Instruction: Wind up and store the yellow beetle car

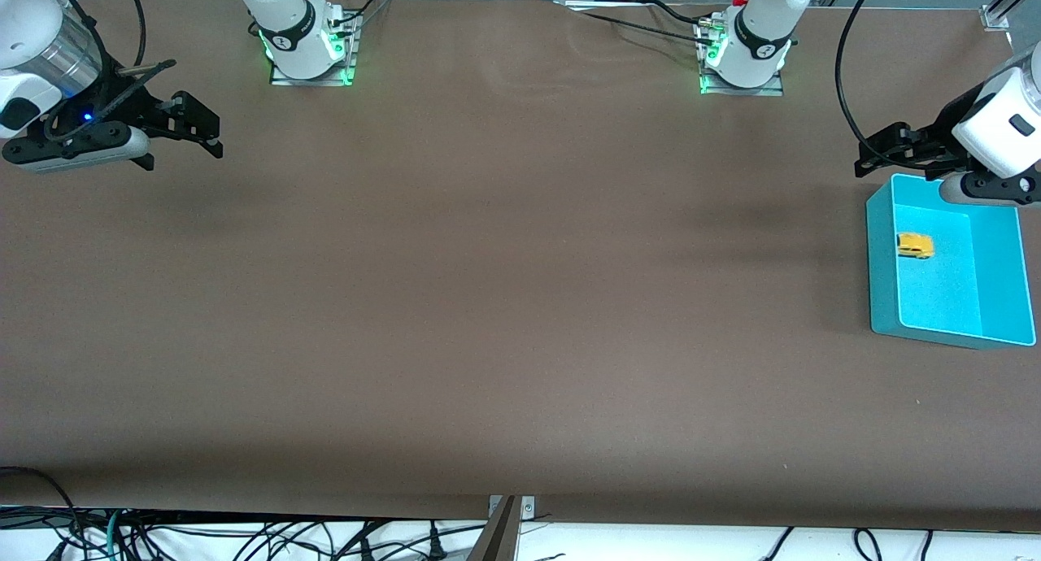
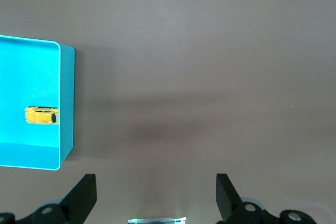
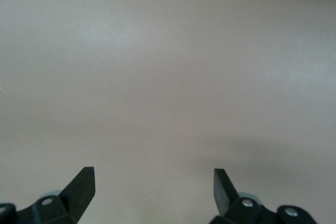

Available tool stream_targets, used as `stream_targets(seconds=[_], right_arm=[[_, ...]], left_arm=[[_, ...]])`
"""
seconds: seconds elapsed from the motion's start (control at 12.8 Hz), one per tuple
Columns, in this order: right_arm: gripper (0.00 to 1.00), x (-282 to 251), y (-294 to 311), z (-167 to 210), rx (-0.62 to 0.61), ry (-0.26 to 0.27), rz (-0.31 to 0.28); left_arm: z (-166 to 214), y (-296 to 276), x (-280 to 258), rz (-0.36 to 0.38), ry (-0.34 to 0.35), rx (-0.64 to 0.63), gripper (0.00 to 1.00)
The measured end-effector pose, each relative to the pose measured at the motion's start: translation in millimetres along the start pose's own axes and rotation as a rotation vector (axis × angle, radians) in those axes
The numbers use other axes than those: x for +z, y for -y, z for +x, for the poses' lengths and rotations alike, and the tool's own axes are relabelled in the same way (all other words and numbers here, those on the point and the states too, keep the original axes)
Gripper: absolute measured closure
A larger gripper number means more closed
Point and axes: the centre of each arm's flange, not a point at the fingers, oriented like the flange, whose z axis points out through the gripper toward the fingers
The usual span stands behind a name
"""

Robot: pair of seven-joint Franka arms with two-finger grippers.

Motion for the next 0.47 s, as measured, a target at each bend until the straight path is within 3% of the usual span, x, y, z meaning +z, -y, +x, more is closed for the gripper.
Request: stream_targets(seconds=[0.47], right_arm=[[0.00,2.0,0.1,-2.5,0.000,0.023,0.001]], left_arm=[[3.4,1.5,5.1,-0.001,0.010,0.009,0.00]])
